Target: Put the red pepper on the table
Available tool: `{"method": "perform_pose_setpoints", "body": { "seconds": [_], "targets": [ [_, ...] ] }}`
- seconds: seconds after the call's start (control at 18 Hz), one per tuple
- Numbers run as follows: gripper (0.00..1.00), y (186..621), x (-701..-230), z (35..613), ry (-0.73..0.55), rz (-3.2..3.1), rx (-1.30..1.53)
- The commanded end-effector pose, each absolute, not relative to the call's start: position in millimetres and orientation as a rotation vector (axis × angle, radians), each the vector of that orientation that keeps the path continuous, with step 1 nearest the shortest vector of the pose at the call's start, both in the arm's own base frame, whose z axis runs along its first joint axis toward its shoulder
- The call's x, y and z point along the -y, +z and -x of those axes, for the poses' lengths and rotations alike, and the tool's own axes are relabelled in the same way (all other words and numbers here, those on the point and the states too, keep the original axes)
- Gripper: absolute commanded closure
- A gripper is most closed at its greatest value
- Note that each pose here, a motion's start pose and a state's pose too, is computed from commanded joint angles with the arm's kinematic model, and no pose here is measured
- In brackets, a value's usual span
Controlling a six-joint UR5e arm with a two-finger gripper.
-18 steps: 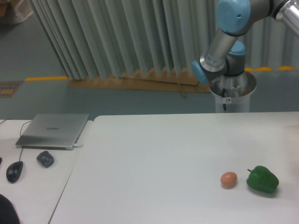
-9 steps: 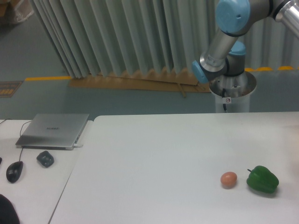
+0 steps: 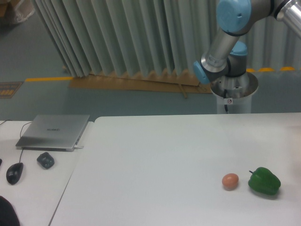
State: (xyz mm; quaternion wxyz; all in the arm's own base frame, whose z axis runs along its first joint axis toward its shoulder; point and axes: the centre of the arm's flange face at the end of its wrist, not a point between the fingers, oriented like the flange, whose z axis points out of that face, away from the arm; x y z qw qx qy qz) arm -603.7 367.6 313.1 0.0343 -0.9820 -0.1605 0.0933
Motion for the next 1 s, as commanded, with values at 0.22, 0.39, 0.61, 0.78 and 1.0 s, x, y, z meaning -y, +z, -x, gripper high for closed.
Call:
{"method": "perform_pose_setpoints", "body": {
  "seconds": [0.22, 0.39, 0.61, 0.78, 1.0],
  "targets": [
    [0.5, 316.4, -366.8, 601.3, 0.274, 3.025, 0.487],
    [0.5, 328.0, -365.4, 594.6, 0.256, 3.034, 0.485],
    [0.5, 342.2, -365.9, 582.8, 0.209, 3.026, 0.476],
    [0.5, 353.3, -367.8, 573.0, 0.187, 3.035, 0.465],
    [0.5, 374.4, -372.3, 551.9, 0.139, 3.024, 0.442]
  ]
}}
